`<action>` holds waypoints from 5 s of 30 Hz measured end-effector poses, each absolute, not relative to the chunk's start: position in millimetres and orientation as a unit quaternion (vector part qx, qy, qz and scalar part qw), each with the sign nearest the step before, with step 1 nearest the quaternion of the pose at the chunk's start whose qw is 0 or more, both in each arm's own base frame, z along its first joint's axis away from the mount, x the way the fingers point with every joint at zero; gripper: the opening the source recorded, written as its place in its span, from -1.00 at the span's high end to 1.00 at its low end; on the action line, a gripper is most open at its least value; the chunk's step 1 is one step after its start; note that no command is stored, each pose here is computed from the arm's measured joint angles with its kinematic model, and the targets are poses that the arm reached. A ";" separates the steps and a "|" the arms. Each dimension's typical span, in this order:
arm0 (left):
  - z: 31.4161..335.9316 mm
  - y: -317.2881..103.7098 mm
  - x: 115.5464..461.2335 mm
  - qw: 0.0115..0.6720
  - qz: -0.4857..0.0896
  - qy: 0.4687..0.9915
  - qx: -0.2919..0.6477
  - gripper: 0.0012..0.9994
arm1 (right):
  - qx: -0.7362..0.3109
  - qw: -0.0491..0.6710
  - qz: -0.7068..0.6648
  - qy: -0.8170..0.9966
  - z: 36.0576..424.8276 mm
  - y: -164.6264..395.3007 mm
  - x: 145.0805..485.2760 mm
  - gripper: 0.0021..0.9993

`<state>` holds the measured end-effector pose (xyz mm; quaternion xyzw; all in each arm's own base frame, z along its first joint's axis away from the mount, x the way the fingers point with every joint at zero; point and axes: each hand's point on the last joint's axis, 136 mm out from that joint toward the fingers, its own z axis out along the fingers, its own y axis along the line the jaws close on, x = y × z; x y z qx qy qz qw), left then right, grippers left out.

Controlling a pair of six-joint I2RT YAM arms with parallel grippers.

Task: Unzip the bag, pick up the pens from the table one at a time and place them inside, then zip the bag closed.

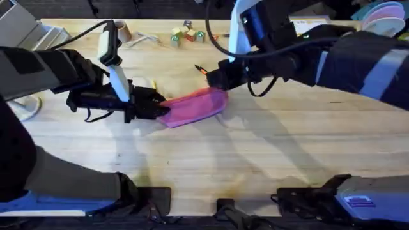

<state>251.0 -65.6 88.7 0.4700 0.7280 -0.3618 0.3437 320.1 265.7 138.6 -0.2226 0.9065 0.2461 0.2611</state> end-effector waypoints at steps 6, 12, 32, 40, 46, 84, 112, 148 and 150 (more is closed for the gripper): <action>88.7 -65.7 250.8 0.343 -0.362 0.728 0.470 0.92 | -0.246 0.262 0.255 0.898 141.1 283.5 308.3 0.94; 88.4 -65.6 250.6 0.342 -0.362 0.728 0.470 0.92 | -0.268 0.270 0.267 0.886 146.1 301.4 299.1 0.94; 88.6 -65.8 250.2 0.342 -0.363 0.729 0.470 0.92 | -0.316 0.307 0.342 0.830 146.3 396.3 271.6 0.94; 88.6 -65.8 250.1 0.342 -0.363 0.729 0.469 0.92 | -0.317 0.306 0.349 0.827 143.6 406.0 266.1 0.94; 88.6 -65.8 250.3 0.342 -0.363 0.729 0.470 0.92 | -0.313 0.303 0.351 0.829 143.5 404.4 267.3 0.70; 88.4 -66.2 246.0 0.331 -0.367 0.732 0.468 -0.99 | -0.345 0.268 0.258 0.862 190.3 292.7 267.8 -0.99; 161.9 -34.6 227.6 0.374 -0.239 0.757 0.480 -0.99 | -0.724 0.336 0.100 0.594 225.7 284.6 258.5 -1.00; 161.9 -34.6 227.6 0.374 -0.239 0.757 0.480 -0.99 | -0.737 0.257 0.119 0.614 163.3 295.1 267.4 0.94; 161.9 -34.6 227.6 0.374 -0.239 0.757 0.480 -0.99 | -0.735 0.250 0.122 0.618 157.4 296.1 268.0 0.94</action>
